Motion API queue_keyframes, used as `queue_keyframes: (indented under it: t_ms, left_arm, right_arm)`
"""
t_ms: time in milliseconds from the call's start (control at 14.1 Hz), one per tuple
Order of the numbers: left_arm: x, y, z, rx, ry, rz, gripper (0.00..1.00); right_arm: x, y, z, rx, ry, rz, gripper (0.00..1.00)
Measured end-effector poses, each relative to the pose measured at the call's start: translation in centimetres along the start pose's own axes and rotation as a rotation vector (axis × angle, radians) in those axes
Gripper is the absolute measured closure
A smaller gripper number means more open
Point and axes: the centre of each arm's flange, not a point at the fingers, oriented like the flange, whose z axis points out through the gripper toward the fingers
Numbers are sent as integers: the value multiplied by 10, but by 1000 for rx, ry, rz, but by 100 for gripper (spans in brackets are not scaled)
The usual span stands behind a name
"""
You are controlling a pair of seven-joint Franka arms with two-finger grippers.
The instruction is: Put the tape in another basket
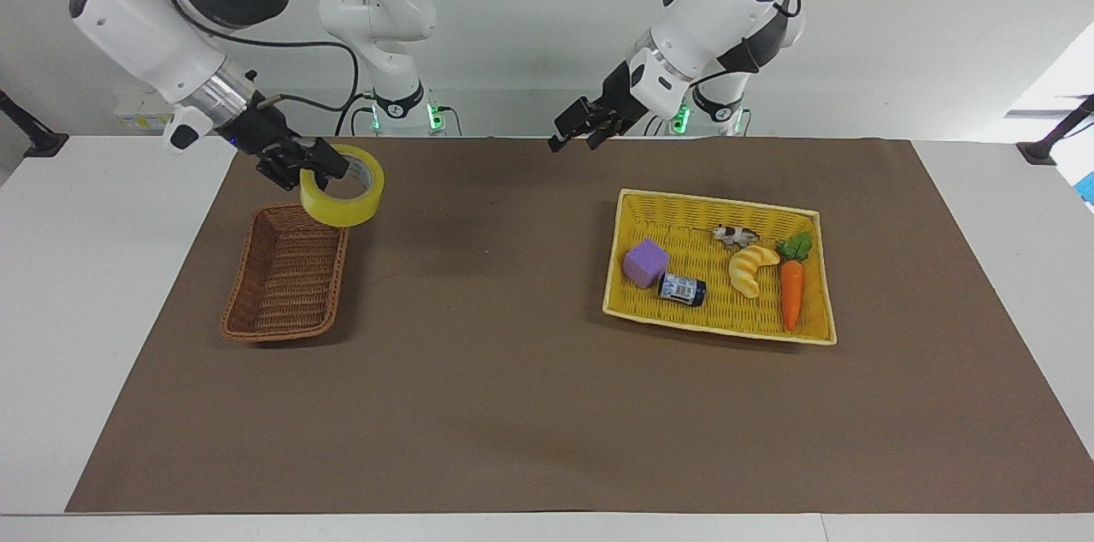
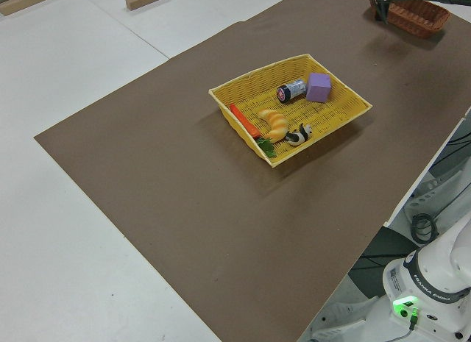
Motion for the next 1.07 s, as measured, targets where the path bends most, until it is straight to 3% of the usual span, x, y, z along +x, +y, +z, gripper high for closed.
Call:
queue_keyframes:
  t_ms: [355, 640, 1066]
  left_arm:
    - [49, -48, -25, 194, 141, 195, 0]
    - [71, -76, -41, 291, 172, 262, 0]
    - [74, -71, -56, 367, 167, 300, 0]
  right_arm:
    - [9, 53, 48, -14, -23, -16, 96]
    - [15, 86, 68, -28, -14, -42, 96]
    - [20, 109, 92, -36, -29, -71, 94]
